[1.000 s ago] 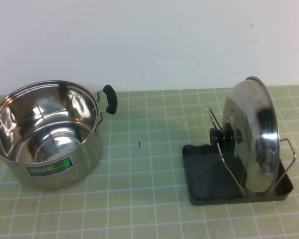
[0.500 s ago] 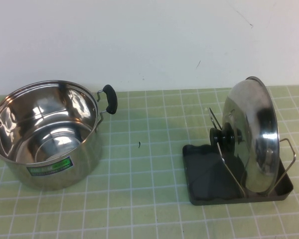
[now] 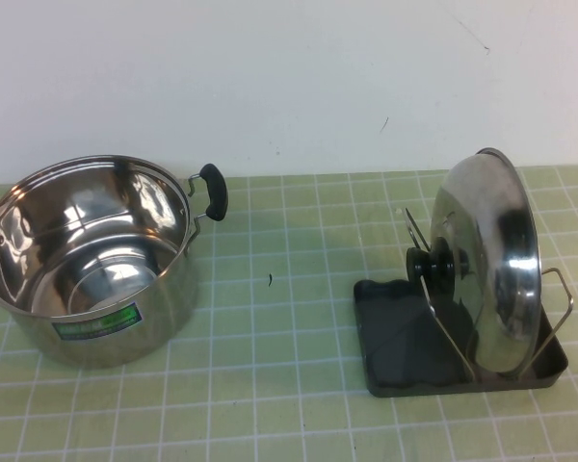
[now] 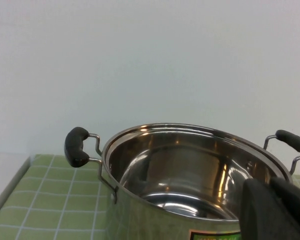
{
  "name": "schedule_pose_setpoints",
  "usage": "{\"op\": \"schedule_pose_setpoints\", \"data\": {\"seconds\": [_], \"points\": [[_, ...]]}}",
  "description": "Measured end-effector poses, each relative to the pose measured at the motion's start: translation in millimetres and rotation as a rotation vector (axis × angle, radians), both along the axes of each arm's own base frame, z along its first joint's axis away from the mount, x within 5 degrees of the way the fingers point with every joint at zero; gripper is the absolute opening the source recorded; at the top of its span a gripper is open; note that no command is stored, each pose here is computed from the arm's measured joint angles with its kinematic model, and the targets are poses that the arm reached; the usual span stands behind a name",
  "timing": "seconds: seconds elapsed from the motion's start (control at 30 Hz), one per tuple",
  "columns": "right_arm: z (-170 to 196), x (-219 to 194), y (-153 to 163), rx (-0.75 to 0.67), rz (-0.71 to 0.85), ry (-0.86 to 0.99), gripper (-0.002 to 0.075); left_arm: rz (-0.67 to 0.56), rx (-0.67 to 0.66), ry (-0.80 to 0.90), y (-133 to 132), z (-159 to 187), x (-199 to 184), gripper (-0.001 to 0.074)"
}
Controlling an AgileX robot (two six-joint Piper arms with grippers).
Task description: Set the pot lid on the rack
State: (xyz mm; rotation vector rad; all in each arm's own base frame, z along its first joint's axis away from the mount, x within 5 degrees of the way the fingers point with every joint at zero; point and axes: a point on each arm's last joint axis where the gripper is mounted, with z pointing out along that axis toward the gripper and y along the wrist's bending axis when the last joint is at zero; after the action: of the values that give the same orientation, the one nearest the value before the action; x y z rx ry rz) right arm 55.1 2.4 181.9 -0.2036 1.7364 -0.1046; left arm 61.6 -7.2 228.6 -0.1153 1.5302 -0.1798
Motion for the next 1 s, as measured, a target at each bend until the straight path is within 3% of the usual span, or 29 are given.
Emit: {"op": "schedule_pose_setpoints", "data": {"seconds": [0.3,0.7,1.0], "points": [[-12,-4,-13,-0.039,-0.219,0.141,0.0031,-0.085,0.013,0.017,-8,-2,-1,0.0001],[-13,-4,-7,0.147,-0.153,0.150,0.0031,-0.186,0.028,0.039,-17,-4,-2,0.0001],[-13,-3,-5,0.142,-0.105,0.152,0.0031,-0.264,0.040,0.057,-24,-6,-4,0.0001]]}}
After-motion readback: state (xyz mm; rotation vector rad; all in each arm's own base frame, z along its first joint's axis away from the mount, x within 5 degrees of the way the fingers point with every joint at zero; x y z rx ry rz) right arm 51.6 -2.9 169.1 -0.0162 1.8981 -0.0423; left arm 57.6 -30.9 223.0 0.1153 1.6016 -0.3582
